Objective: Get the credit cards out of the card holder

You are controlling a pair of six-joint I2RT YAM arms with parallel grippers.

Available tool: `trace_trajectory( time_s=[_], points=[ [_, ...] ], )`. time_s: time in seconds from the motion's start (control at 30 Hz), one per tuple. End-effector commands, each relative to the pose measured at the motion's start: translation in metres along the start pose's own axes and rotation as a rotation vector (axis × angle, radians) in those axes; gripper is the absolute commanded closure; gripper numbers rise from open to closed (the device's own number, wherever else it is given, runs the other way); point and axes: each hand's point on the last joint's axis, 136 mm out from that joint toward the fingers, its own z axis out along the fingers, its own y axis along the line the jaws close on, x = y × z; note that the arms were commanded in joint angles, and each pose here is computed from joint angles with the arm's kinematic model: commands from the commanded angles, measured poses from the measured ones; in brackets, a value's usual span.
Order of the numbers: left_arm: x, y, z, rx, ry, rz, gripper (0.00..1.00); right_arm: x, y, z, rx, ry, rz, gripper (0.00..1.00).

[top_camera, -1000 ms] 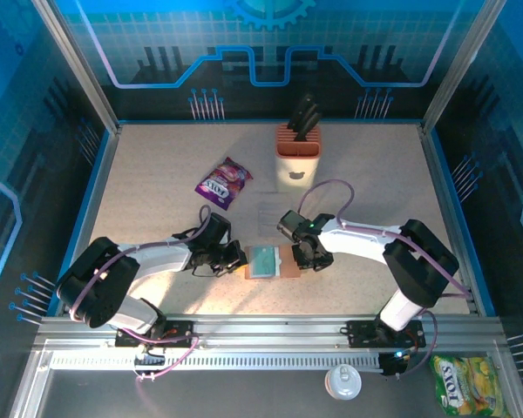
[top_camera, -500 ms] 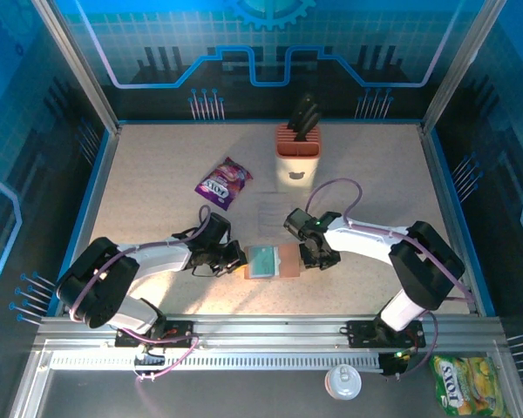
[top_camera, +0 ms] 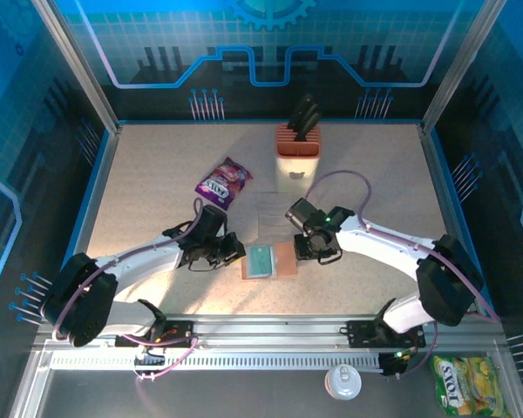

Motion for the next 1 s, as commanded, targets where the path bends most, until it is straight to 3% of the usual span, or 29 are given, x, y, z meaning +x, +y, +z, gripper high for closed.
trace_trajectory(
  time_s=[0.0, 0.2, 0.63, 0.97],
  points=[
    [0.001, -0.006, -0.007, 0.015, 0.003, 0.006, 0.88, -0.001, 0.021, -0.013, -0.076, -0.001, -0.038, 0.59],
    [0.002, -0.020, -0.007, 0.070, 0.002, 0.012, 0.89, -0.001, 0.055, -0.010, -0.202, 0.009, -0.074, 0.58],
    [0.019, -0.035, 0.021, 0.054, 0.051, 0.057, 0.89, -0.001, 0.095, -0.001, -0.392, 0.033, -0.069, 0.58],
    [0.023, -0.020, 0.036, -0.002, 0.068, 0.050, 0.90, -0.001, 0.110, 0.010, -0.498, 0.041, -0.075, 0.56]
  ],
)
